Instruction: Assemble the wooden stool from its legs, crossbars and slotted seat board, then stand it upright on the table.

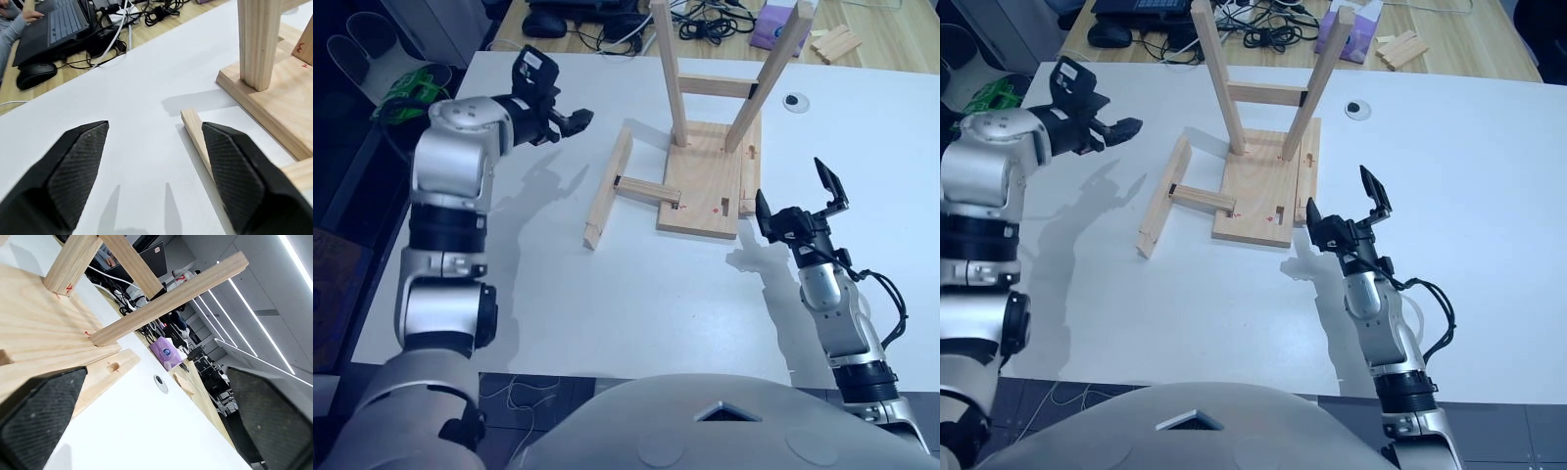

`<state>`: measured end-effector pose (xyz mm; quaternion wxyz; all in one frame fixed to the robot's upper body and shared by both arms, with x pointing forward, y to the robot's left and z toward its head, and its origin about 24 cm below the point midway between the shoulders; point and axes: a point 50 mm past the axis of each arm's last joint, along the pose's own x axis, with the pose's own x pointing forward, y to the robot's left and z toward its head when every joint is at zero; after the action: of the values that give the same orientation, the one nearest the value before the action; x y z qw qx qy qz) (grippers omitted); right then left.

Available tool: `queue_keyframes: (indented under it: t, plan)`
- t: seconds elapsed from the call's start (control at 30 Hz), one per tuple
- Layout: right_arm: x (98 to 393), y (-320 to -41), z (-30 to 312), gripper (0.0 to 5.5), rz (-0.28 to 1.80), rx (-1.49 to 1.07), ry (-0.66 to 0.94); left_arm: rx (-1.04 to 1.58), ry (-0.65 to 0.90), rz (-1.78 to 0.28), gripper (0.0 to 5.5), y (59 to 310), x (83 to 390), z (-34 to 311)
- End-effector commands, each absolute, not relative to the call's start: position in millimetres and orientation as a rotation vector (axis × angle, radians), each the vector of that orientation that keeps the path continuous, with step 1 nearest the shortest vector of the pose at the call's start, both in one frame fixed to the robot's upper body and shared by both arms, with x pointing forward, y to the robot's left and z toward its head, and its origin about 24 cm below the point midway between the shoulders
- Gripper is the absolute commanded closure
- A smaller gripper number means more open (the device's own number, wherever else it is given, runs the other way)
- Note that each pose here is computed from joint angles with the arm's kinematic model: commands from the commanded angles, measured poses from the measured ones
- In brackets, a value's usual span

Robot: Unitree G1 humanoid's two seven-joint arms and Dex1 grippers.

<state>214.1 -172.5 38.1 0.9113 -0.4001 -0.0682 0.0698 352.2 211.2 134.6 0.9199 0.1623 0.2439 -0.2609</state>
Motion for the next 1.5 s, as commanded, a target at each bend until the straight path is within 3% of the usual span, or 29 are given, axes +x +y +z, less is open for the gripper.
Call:
queue_keyframes:
  t: [0.03, 0.23, 0.43, 0.67, 0.87, 1.37, 1.5]
  plan:
    - [198.4, -171.5, 29.3, 0.10, 0.066, -0.804, -0.084, 0.366, 0.613, -0.701, 1.97, 182.0, 377.0, 142.6]
    - [186.2, -167.2, 24.6, 0.10, -0.039, -0.777, -0.053, 0.496, 0.749, -0.790, 1.97, 151.1, 391.6, 127.7]
    - [170.7, -156.1, 21.0, 0.10, -0.099, -0.750, -0.019, 0.666, 0.839, -0.675, 1.97, 180.9, 388.8, 98.2]
    - [149.3, -148.2, 16.1, 0.10, -0.133, -0.745, 0.038, 0.653, 0.879, -0.717, 1.97, 166.7, 387.2, 92.3]
    - [139.9, -145.1, 18.5, 0.10, -0.145, -0.747, 0.060, 0.685, 0.918, -0.701, 1.97, 176.0, 382.8, 82.3]
    - [139.3, -146.1, 22.6, 0.10, -0.126, -0.769, 0.054, 0.629, 0.990, -0.794, 4.28, 181.2, 373.1, 72.0]
    - [140.9, -145.2, 22.4, 0.10, -0.129, -0.765, 0.049, 0.644, 1.000, -0.812, 4.46, 183.5, 370.6, 68.0]
